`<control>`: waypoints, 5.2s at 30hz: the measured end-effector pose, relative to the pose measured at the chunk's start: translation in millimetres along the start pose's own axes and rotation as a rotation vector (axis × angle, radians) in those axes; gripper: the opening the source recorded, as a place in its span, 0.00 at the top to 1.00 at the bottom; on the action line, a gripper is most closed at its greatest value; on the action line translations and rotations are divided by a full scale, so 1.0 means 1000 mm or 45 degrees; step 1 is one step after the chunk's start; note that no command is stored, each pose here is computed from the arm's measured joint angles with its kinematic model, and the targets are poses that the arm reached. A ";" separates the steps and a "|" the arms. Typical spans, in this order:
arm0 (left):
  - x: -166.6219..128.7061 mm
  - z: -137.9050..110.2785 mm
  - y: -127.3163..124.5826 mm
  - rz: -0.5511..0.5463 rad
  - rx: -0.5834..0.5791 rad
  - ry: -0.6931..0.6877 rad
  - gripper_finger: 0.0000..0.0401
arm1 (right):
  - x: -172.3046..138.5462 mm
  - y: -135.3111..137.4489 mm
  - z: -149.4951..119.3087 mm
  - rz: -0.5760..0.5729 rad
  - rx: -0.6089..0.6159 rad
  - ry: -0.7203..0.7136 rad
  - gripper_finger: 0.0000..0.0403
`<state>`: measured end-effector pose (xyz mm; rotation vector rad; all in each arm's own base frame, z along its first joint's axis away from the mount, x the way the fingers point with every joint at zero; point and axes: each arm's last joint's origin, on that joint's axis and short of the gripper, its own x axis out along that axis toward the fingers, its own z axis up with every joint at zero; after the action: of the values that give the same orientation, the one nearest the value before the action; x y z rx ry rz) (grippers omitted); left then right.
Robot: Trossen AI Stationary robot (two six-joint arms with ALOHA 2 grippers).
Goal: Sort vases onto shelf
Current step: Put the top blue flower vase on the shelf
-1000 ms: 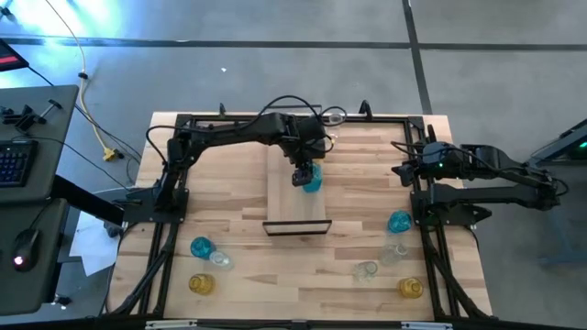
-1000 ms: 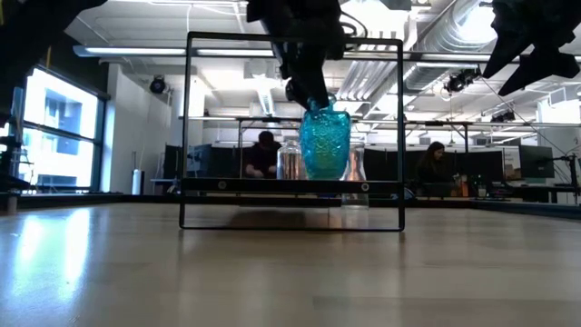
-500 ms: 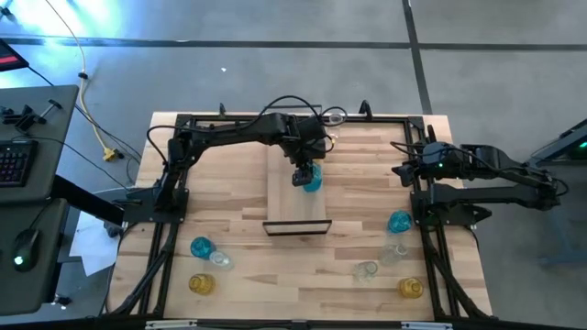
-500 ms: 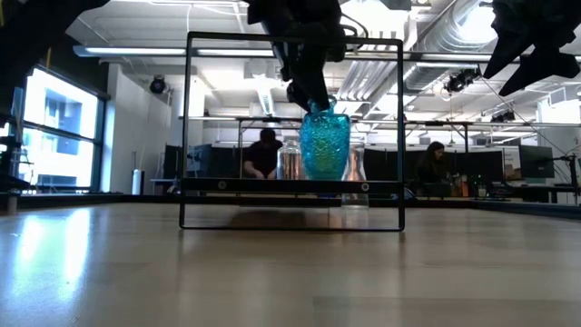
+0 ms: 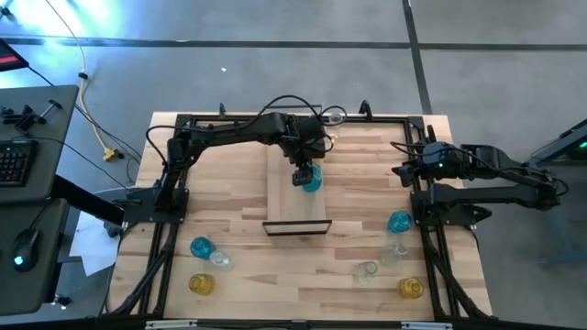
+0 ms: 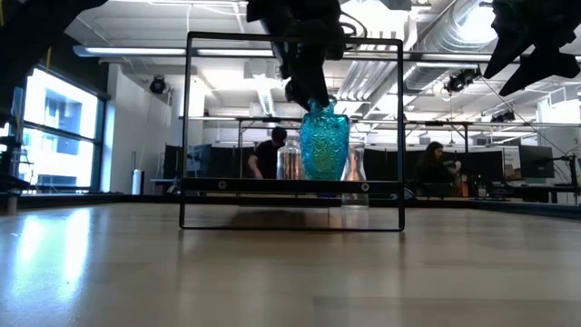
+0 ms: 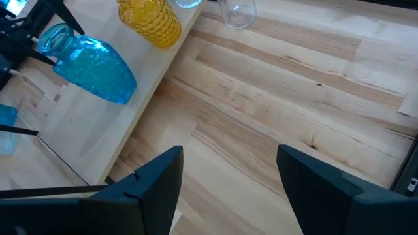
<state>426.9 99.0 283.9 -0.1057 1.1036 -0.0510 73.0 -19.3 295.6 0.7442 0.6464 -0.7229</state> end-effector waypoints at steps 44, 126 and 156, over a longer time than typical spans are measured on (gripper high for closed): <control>-0.127 0.006 -0.059 -0.076 0.029 -0.115 0.98 | 0.000 0.000 0.000 0.002 0.000 0.002 0.40; 0.052 0.002 -0.070 0.111 -0.303 0.302 1.00 | -0.001 -0.006 -0.006 -0.066 -0.189 0.092 0.40; 0.049 0.011 -0.082 -0.179 -0.366 0.225 1.00 | -0.001 -0.006 -0.006 -0.060 -0.180 0.099 0.40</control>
<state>459.8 13.5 254.5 -0.4435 1.2741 -0.0275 66.1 -17.5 290.2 0.6310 0.7801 -0.6864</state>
